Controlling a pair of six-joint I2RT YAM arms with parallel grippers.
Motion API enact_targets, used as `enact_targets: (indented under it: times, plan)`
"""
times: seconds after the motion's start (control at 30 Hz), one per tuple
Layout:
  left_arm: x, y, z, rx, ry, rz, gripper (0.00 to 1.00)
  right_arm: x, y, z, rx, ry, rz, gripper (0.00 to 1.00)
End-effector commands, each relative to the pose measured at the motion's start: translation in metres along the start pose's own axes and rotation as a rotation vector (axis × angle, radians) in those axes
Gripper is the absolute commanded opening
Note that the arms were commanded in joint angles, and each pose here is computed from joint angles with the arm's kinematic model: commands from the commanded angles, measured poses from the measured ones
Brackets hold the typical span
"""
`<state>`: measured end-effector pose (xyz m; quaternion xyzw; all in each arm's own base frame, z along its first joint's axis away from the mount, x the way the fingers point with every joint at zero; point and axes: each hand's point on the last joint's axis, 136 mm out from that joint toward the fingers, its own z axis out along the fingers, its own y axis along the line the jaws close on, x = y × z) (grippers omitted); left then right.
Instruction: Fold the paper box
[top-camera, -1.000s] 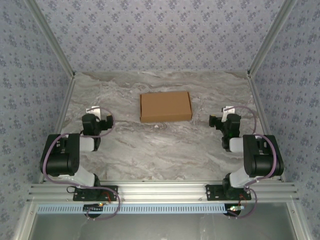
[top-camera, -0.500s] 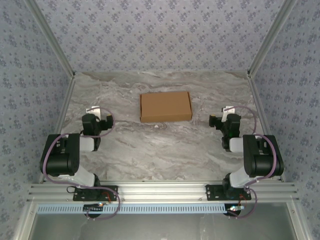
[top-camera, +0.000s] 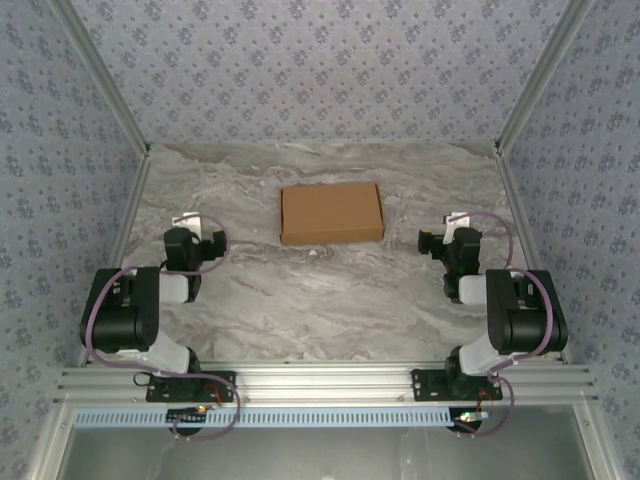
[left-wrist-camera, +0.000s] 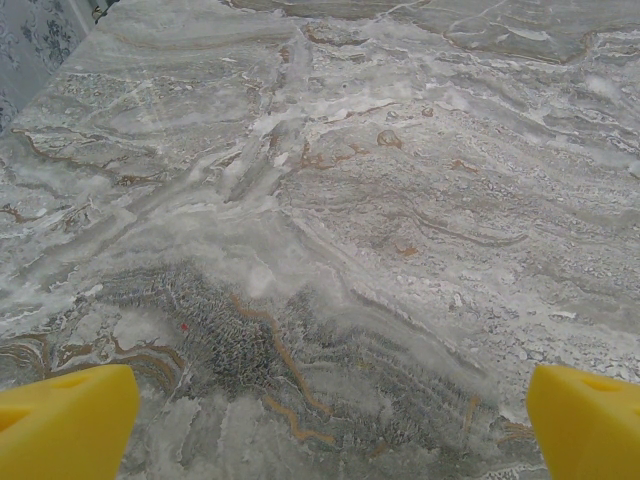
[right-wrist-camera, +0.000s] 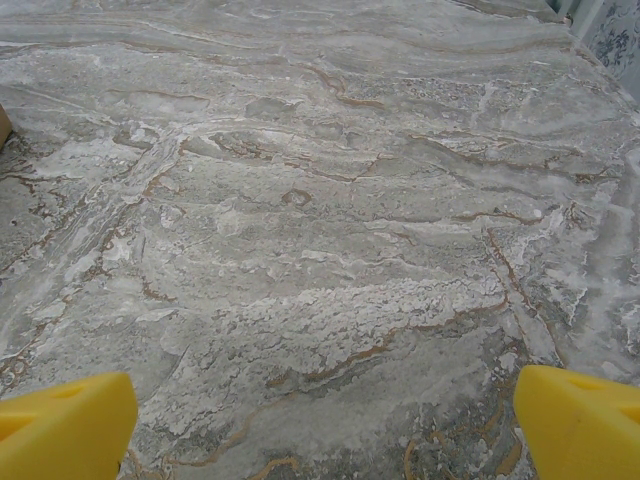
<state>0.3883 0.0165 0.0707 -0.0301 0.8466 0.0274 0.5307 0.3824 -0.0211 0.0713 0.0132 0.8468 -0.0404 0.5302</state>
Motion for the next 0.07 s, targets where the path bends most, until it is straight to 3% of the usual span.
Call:
enact_targets:
  times: [0.0,0.03]
  plan:
    - [-0.0198,-0.0035,0.0004,0.017,-0.057,-0.011,0.99,-0.0092,0.0014,0.0021,-0.004,-0.022,0.014,0.99]
    - [-0.0197,-0.0033,0.0004,0.017,-0.057,-0.010,0.99,-0.0093,0.0012,0.0019,-0.004,-0.023,0.014,0.99]
